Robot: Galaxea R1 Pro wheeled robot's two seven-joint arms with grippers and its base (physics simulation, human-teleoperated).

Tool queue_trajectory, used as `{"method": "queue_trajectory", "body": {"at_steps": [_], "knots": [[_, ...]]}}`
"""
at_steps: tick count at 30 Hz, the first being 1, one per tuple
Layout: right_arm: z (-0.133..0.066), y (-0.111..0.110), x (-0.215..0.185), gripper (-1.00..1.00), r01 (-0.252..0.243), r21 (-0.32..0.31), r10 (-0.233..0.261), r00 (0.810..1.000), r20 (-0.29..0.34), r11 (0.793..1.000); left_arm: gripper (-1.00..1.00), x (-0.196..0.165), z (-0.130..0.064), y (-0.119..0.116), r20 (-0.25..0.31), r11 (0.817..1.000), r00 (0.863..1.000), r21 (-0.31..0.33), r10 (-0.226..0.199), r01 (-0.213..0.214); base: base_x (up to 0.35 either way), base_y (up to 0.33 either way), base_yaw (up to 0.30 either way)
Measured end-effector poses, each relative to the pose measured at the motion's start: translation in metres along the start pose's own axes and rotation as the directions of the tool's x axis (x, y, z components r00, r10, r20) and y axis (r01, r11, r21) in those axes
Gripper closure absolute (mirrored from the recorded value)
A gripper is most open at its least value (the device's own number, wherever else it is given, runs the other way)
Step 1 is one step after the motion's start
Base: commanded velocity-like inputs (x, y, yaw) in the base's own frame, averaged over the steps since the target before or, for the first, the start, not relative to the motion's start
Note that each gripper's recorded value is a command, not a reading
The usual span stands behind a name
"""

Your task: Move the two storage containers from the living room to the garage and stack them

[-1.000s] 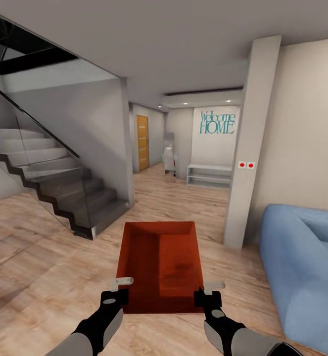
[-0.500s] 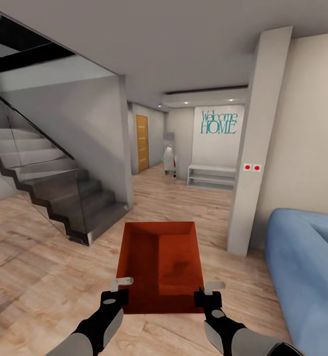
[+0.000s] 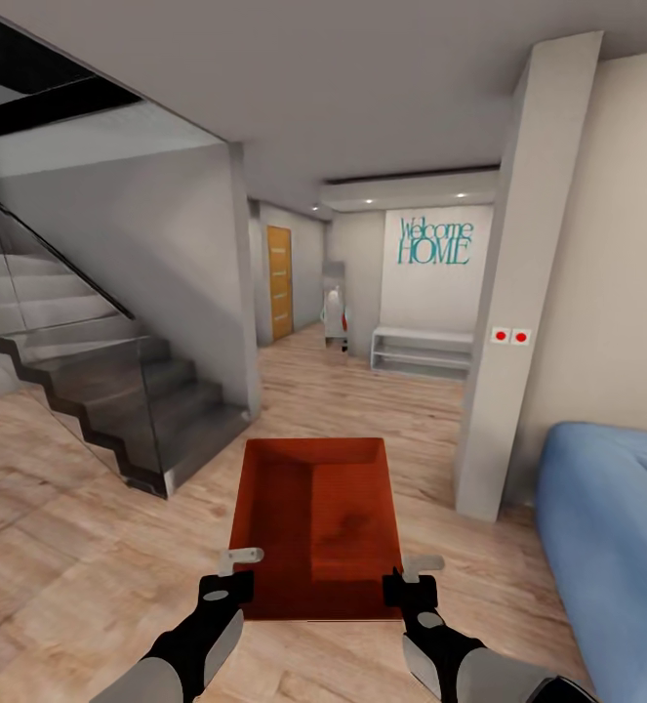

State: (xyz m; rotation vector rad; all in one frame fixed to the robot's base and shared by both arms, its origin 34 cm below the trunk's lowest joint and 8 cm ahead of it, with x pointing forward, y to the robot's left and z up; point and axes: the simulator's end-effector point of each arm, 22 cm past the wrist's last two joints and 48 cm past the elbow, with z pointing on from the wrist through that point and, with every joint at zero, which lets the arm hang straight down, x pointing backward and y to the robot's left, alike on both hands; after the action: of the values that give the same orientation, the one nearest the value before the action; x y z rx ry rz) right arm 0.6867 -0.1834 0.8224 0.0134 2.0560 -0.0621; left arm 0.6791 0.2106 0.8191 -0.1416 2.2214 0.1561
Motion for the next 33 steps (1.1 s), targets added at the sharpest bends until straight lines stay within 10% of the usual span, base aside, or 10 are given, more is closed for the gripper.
{"method": "queue_trajectory", "body": {"at_steps": [33], "knots": [[0.0,0.0002,-0.0004,1.0,0.0,0.001,0.0,1.0,0.001,1.0,1.0,-0.0006,0.0001,0.0002,0.001,1.0,1.0,0.0,0.0,0.0,0.322,0.0,-0.035]]}}
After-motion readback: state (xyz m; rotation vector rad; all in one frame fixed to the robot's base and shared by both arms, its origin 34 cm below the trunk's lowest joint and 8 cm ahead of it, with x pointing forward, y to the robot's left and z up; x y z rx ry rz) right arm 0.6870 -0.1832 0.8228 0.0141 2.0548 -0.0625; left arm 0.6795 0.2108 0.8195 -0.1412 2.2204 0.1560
